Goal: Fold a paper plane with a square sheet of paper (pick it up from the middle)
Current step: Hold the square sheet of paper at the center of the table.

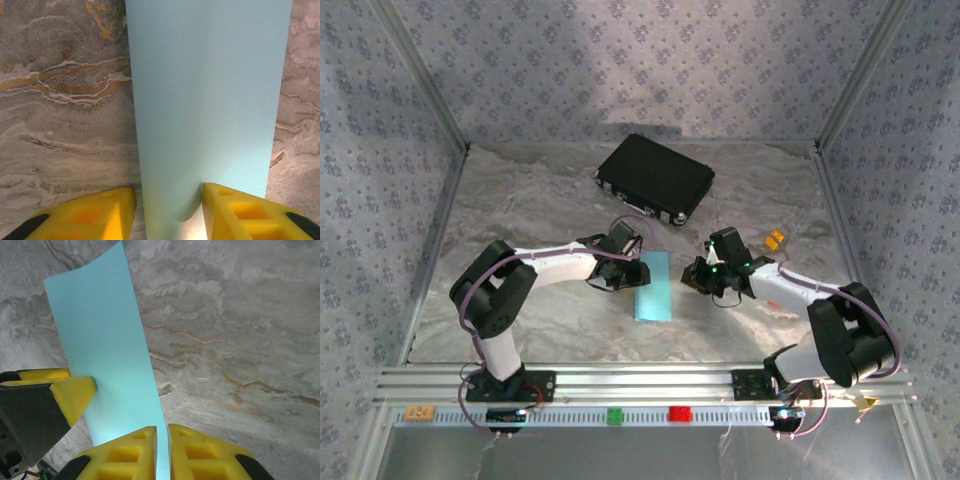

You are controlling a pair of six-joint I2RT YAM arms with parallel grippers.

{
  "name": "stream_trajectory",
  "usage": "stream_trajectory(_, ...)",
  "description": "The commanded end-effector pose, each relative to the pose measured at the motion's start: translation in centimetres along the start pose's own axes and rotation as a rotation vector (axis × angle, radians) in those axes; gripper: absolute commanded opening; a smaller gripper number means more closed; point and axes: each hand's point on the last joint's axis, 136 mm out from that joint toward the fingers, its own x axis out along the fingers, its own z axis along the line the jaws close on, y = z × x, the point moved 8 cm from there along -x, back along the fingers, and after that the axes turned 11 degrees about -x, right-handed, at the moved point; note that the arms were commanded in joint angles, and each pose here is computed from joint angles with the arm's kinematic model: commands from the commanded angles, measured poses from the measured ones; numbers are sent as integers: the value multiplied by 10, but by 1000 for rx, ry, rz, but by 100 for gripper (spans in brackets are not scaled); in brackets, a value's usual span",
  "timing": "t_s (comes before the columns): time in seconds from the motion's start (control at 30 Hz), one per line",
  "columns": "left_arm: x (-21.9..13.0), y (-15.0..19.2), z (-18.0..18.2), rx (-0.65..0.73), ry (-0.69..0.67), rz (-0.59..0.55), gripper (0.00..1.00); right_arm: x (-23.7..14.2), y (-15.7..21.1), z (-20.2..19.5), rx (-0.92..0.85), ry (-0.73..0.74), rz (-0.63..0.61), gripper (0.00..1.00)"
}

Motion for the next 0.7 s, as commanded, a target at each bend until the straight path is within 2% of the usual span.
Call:
stream_trajectory(0.0,22,6,21,9,-104,14,42,3,-7,13,-44,-34,1,14)
stream_trajectory(0.3,24,7,21,9,-105,17,42,13,-6,19,-71,-55,29,12)
stream_trajectory(0.53,24,8,21,10,-105,18,42,31,-4,27,-105,-66,71,0)
stream_trajectory(0.67,24,8,22,10,-107,18,42,42,-4,30,-124,-59,90,0)
